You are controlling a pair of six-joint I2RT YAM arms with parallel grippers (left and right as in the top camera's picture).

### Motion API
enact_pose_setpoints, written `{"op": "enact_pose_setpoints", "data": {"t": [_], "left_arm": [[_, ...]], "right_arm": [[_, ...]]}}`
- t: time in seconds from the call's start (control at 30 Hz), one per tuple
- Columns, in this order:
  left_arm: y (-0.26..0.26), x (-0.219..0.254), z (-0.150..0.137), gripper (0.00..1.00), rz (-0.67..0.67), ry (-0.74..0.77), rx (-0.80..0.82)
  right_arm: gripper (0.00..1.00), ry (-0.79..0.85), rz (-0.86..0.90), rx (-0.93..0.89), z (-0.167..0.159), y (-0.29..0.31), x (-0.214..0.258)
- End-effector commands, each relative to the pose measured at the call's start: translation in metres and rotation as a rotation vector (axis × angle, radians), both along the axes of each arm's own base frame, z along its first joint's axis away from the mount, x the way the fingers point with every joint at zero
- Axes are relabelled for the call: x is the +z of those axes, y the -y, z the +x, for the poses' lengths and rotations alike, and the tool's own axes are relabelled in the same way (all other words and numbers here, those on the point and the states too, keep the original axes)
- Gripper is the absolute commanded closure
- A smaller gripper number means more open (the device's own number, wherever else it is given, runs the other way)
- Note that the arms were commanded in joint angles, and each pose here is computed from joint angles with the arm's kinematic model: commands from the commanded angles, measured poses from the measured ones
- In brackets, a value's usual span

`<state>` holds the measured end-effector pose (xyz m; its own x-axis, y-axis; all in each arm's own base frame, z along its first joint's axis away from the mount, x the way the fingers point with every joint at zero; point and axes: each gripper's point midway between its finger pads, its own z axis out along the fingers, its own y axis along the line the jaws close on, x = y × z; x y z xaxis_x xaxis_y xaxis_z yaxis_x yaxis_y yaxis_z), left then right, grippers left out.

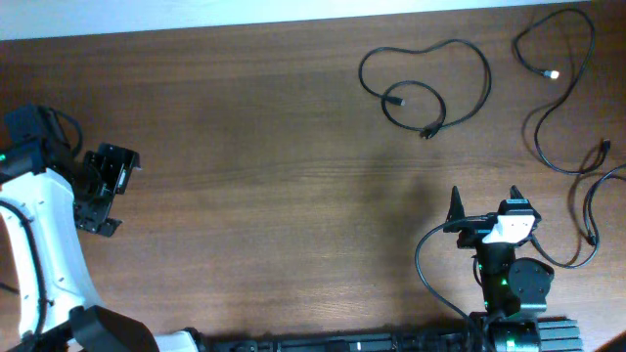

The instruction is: Untangle cables

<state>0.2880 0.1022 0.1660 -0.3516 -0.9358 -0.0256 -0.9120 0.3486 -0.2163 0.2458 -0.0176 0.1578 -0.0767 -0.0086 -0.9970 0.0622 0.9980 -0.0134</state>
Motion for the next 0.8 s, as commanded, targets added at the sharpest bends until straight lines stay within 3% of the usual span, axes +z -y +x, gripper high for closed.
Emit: {"op": "enact_pose_setpoints", "data": {"t": [0.0, 0.13, 0.2, 0.3, 0.37, 0.5, 0.6, 0.7, 0.77], "left_arm": [[0.004, 0.038, 0.0, 0.01, 0.196, 0.09, -0.072], [0.042, 0.103, 0.009, 0.02, 0.44, 0.371, -0.201], [0.067, 0.124, -0.016, 0.01, 0.534, 0.518, -0.267], [0.072, 0.1, -0.059, 0.01, 0.533, 0.623, -0.274], [0.069, 0.074, -0.073, 0.01, 0.538, 0.704, -0.247], [0.086, 0.057, -0.056, 0.01, 0.678, 1.033, -0.428], [0.098, 0.039, -0.047, 0.01, 0.742, 1.19, -0.528], [0.108, 0.017, -0.042, 0.01, 0.831, 1.266, -0.639], [0.104, -0.006, -0.042, 0.01, 0.827, 1.213, -0.658]], "right_arm": [[0.02, -0.001, -0.001, -0.008, 0.0, 0.001, -0.002], [0.01, -0.001, -0.001, -0.008, 0.0, 0.001, -0.002], [0.02, -0.001, -0.001, -0.008, 0.0, 0.001, -0.002], [0.01, -0.001, -0.001, -0.008, 0.0, 0.001, -0.002], [0.02, -0.001, -0.001, -0.008, 0.0, 0.001, -0.002], [0.01, -0.001, -0.001, -0.008, 0.0, 0.001, -0.002], [0.01, -0.001, -0.001, -0.008, 0.0, 0.001, -0.002], [0.01, -0.001, -0.001, -0.008, 0.0, 0.001, -0.002], [0.02, -0.001, -0.001, -0.008, 0.0, 0.001, -0.002]]}}
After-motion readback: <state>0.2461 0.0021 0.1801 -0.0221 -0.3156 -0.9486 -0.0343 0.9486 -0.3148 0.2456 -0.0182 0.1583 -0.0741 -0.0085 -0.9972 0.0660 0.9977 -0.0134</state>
